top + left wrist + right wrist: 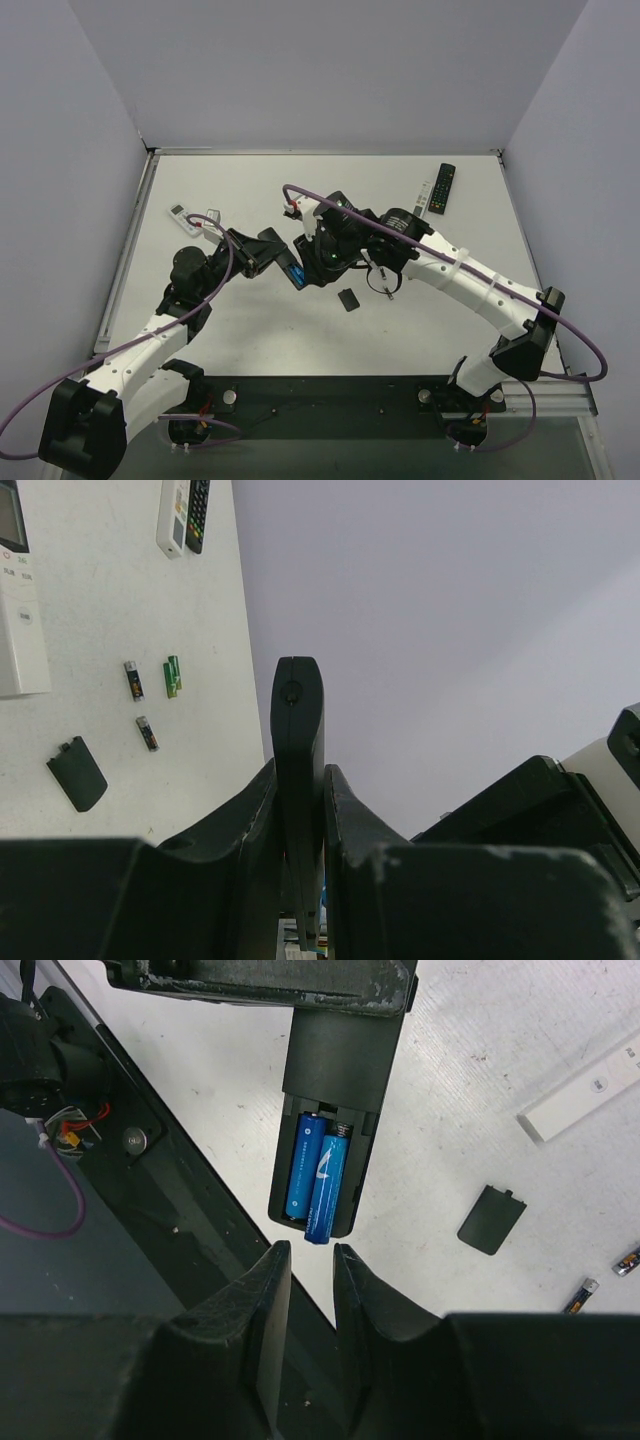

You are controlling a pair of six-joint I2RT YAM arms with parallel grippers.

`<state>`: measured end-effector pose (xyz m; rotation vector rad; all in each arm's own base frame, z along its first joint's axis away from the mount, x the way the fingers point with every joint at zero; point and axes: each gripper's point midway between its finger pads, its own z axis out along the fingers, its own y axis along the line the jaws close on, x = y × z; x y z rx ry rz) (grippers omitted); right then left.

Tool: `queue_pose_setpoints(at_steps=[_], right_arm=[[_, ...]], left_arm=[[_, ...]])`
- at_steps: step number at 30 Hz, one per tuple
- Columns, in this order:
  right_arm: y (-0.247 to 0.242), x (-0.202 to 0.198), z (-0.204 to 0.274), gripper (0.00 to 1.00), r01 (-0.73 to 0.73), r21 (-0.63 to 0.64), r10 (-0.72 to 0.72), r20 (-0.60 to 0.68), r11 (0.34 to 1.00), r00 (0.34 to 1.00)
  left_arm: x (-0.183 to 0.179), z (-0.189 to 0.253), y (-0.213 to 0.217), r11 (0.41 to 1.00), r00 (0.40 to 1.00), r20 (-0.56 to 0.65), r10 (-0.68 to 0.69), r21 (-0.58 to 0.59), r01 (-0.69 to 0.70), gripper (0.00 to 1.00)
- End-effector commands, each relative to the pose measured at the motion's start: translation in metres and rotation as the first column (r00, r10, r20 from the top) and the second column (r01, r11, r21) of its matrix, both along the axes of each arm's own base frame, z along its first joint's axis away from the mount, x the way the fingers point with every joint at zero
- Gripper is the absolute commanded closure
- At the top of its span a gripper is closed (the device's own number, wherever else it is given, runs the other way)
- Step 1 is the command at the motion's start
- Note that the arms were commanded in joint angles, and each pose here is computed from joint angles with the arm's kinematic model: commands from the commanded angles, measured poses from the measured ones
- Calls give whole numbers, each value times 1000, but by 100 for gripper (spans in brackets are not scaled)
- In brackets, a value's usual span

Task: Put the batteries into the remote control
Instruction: Load the battery into the remote control.

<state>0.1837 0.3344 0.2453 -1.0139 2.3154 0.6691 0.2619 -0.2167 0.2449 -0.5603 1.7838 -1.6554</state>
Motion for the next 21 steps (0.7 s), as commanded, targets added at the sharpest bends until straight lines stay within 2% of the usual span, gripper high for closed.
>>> queue_pose_setpoints(at_steps=[1,21], right_arm=[[3,-2,6,81,5,-2,-5,-12,1000,1000],[9,0,-6,91,-8,-34,6,-40,999,999]], left_arm=[[0,21,2,1000,997,75,12,-14,-11,100],[0,27,0,1000,996,88,7,-19,-5,100]])
